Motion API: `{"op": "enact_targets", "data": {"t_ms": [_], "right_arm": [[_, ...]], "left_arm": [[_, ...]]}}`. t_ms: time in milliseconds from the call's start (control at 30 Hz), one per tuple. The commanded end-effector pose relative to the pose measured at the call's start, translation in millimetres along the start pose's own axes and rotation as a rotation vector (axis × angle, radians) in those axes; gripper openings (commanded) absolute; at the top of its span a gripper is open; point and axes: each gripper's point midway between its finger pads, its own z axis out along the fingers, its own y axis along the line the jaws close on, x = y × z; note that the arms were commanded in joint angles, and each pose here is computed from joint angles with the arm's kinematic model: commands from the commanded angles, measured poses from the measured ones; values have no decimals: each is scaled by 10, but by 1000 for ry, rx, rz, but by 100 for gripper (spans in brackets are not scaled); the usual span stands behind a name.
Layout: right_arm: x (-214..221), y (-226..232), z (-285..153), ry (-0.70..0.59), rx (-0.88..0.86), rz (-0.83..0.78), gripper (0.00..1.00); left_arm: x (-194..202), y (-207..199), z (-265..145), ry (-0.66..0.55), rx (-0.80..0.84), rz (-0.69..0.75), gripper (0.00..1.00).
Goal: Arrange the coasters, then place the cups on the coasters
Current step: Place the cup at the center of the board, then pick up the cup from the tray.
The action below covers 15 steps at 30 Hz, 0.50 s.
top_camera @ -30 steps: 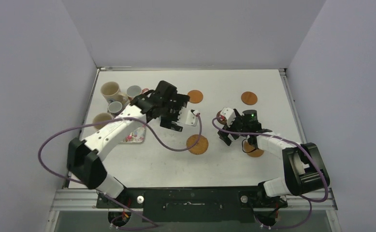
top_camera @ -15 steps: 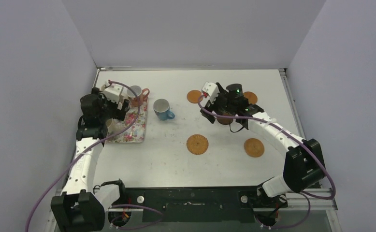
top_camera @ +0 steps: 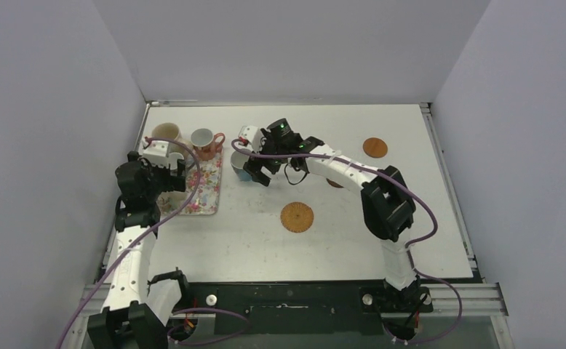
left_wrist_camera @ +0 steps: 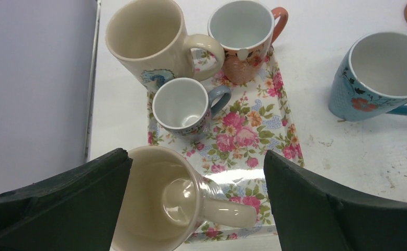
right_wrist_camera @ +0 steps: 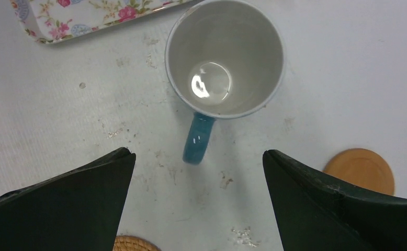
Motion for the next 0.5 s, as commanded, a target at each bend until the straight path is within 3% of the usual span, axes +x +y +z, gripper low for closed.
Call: {"op": "enact_targets", "data": {"t_ms": [0, 467], "right_arm": [[-114, 112, 74, 26, -3, 18, 100], [-38, 99, 284, 32, 36, 41, 95]], "left_arm": [[-236, 144, -97, -88, -85, -31, 97], [-281, 168, -245, -204, -139, -21, 97]]}}
